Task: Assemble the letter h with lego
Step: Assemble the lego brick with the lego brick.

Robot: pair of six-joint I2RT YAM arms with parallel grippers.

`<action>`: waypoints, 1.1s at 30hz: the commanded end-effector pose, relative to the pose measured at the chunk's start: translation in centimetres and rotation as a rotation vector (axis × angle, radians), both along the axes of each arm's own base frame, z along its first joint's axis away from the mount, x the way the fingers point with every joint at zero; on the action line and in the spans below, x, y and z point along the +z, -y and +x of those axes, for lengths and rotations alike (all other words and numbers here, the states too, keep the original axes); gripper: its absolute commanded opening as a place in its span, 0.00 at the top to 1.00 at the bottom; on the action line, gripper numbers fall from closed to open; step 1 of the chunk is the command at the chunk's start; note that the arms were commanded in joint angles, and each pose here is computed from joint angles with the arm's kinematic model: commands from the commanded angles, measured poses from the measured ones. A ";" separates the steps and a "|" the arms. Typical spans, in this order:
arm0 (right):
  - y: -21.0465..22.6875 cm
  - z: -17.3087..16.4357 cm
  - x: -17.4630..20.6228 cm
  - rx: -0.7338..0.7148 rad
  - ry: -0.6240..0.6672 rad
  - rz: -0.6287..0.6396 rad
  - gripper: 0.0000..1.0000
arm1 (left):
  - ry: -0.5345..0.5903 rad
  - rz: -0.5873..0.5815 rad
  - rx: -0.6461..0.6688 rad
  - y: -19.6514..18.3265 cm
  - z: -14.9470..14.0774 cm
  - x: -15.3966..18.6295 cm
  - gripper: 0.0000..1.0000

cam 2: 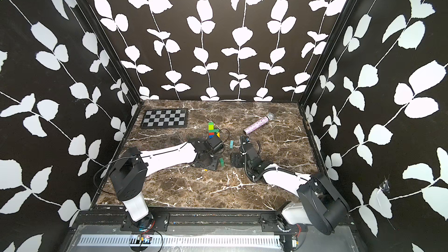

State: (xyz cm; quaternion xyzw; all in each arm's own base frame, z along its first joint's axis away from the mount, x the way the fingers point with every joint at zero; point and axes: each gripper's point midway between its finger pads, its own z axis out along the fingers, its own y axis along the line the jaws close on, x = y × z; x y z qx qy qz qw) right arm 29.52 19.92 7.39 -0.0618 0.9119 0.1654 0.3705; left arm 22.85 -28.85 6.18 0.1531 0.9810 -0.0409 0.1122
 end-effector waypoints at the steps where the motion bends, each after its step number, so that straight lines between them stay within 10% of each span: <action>1: -0.8 0.9 1.2 0.006 0.030 0.028 0.10 | -0.110 0.056 -0.011 -1.1 -2.7 -2.6 0.96; 33: 2.4 1.1 -0.6 -0.179 -0.059 0.026 0.17 | -0.068 0.038 0.394 0.8 1.1 4.4 0.98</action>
